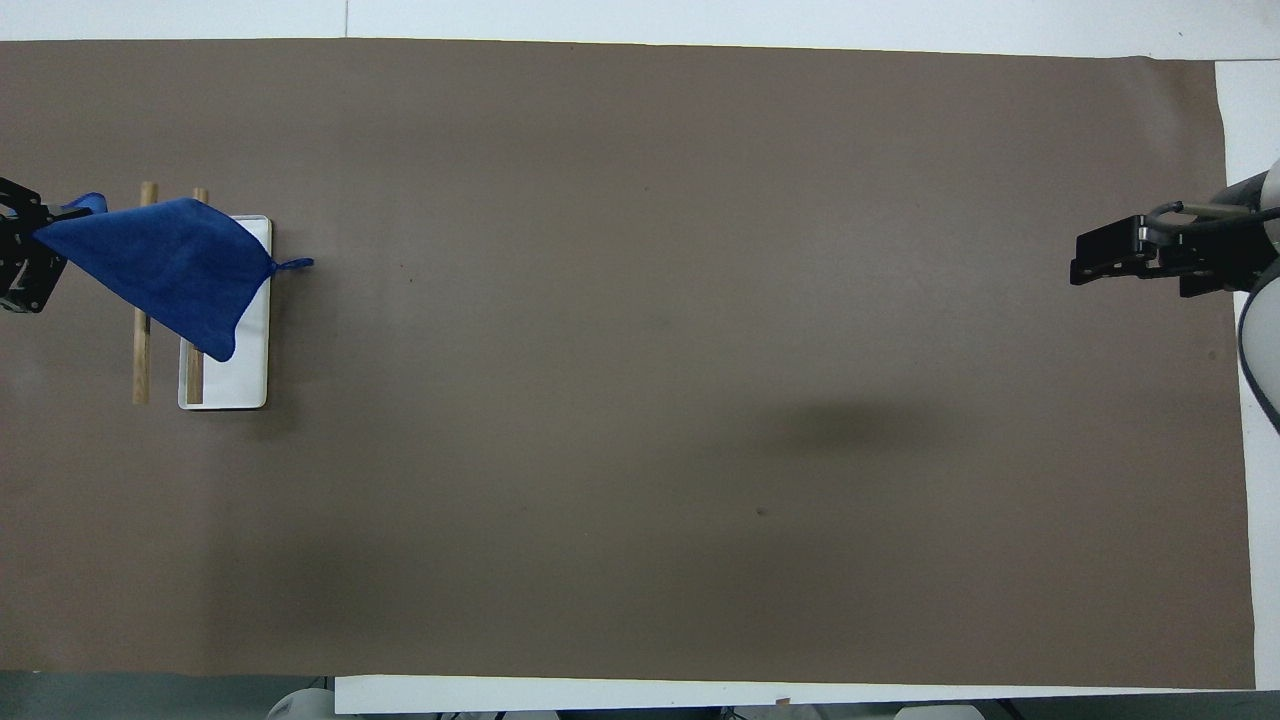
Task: Right arm passes towel to left arm to hang
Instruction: 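Drape the towel over the rack while the right gripper withdraws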
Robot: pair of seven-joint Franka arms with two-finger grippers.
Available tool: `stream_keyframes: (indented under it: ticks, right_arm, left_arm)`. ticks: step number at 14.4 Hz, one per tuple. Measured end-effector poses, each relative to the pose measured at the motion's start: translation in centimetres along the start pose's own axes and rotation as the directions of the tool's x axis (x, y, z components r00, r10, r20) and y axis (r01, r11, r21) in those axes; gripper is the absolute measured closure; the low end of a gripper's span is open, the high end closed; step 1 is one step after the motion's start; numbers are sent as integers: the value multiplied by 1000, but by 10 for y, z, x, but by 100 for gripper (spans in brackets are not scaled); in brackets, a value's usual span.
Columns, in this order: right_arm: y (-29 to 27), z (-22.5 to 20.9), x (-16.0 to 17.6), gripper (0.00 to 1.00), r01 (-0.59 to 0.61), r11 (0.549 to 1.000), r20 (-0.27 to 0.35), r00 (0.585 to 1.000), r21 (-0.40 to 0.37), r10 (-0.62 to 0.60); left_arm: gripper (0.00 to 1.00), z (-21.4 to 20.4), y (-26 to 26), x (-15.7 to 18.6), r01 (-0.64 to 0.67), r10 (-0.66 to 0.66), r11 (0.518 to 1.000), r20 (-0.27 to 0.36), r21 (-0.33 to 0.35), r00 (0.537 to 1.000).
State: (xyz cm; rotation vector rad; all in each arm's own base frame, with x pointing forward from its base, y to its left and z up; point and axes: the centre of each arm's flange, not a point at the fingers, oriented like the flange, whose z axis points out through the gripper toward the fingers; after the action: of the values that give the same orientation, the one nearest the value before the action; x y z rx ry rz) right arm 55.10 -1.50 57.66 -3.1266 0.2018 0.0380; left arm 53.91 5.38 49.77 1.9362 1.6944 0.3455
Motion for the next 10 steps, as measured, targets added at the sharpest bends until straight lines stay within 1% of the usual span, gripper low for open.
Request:
stream_keyframes:
  ticks: [2, 5, 7, 10]
  right_arm:
    - [0, 2, -1, 0, 1, 1000, 14, 1000, -2, -1]
    - [-1, 2, -1, 0, 1, 1000, 16, 1000, -2, -1]
    - [1, 1, -1, 0, -1, 1000, 15, 1000, -1, 1]
    - [3, 0, -1, 0, -5, 1000, 11, 1000, -1, 5]
  left_arm:
    - [98, -4, 6, 8, -62, 62, 998, -10, -13, 998]
    - [98, -7, 8, 26, -120, 120, 993, -28, -17, 992]
    - [98, -8, 5, 37, -133, 132, 991, -39, -13, 990]
    - [98, -3, -1, 43, -133, 133, 991, -38, 0, 990]
